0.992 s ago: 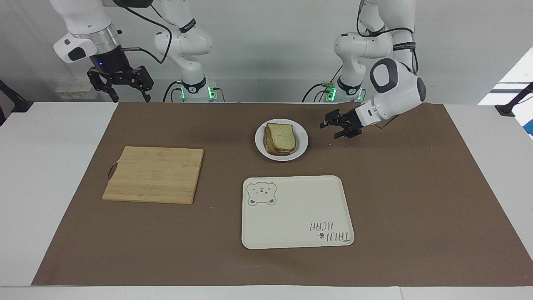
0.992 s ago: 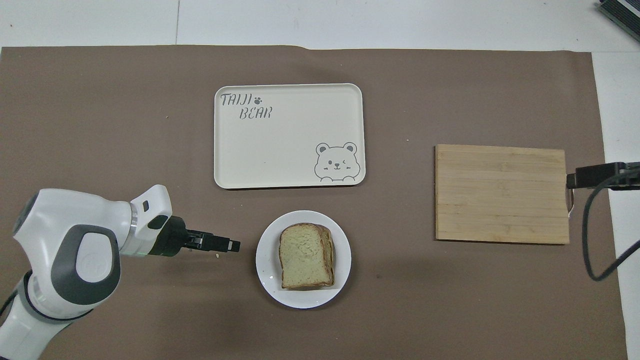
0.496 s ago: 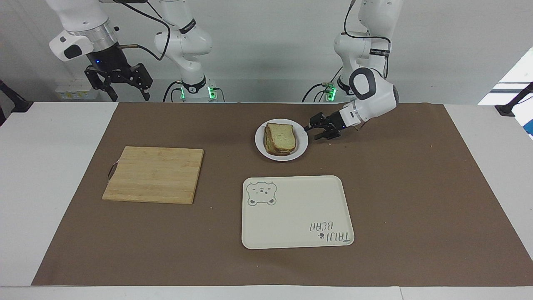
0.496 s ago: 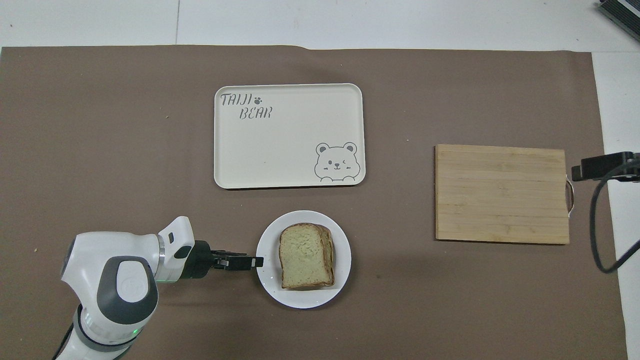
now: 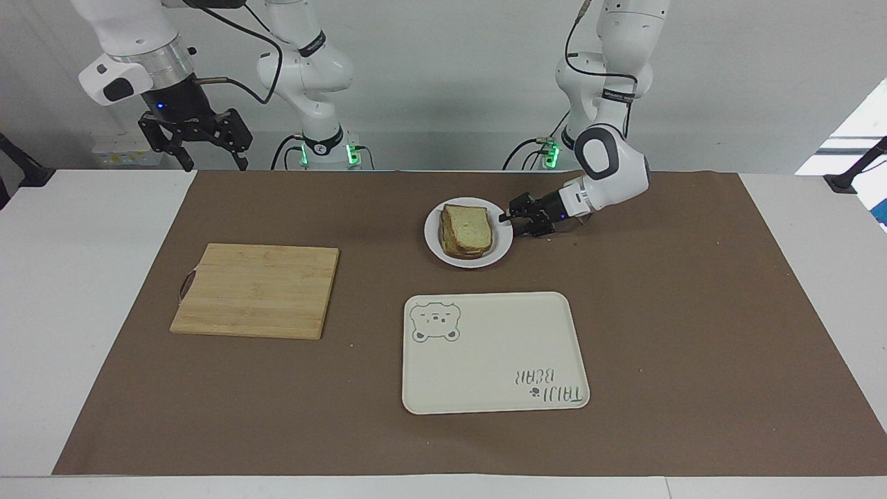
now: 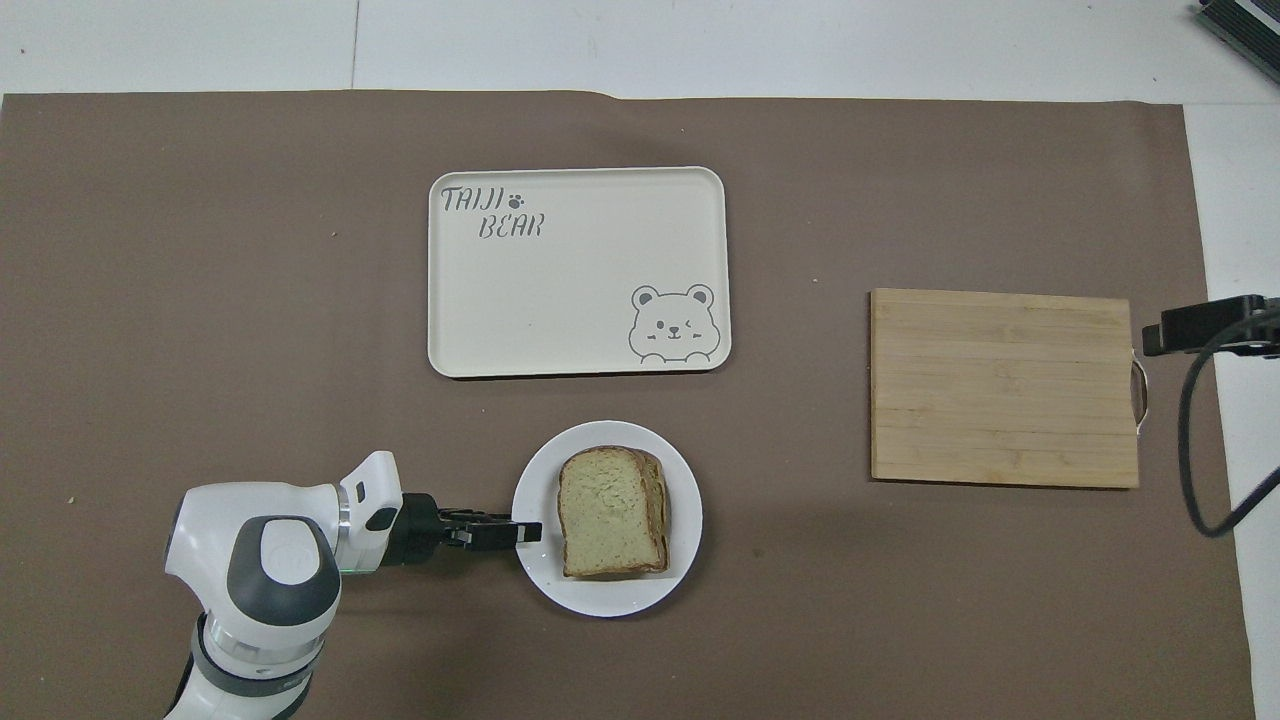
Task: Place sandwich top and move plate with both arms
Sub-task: 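Move the left gripper to the plate rim and grasp it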
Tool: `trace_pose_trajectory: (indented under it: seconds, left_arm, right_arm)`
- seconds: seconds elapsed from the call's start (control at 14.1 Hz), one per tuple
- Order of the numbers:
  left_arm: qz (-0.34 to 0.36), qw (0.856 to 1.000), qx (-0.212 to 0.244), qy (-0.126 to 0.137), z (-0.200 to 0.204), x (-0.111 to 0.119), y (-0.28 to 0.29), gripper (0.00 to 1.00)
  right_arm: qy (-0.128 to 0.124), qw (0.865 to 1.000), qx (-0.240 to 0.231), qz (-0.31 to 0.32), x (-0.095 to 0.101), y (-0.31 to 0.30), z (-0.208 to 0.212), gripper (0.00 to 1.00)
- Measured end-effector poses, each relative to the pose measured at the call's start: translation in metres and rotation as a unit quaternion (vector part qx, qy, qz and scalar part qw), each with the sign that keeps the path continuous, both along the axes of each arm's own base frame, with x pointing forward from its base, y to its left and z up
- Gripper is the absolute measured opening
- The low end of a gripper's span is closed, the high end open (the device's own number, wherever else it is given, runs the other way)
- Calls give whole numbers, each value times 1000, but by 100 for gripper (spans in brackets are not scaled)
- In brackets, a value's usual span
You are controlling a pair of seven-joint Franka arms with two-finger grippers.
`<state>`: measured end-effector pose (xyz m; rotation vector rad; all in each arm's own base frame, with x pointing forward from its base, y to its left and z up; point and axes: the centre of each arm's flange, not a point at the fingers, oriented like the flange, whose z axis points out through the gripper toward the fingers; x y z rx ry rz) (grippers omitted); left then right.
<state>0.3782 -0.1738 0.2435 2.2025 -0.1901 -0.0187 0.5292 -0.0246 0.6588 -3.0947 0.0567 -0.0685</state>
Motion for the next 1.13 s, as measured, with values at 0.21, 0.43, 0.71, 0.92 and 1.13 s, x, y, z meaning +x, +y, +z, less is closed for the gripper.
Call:
trace_pose_trajectory:
  seconds: [0.21, 0.43, 0.71, 0.92, 1.13]
  left_arm:
    - [12, 1000, -11, -2, -2, -1, 2, 66]
    - [15, 1000, -18, 1, -3, -3, 1, 64]
    - [9, 999, -36, 14, -6, -10, -3, 55]
    - [5, 999, -41, 18, -8, -14, -3, 47]
    - [4, 999, -44, 21, -9, -16, -4, 41]
  right_arm:
    - [2, 1000, 0, 0, -1, 0, 0, 100]
    - [3, 1000, 0, 0, -1, -1, 0, 100]
    - [3, 1000, 0, -1, -1, -1, 0, 100]
    - [3, 1000, 0, 0, -1, -1, 0, 100]
    - [5, 1000, 1, -3, -2, -4, 0, 100]
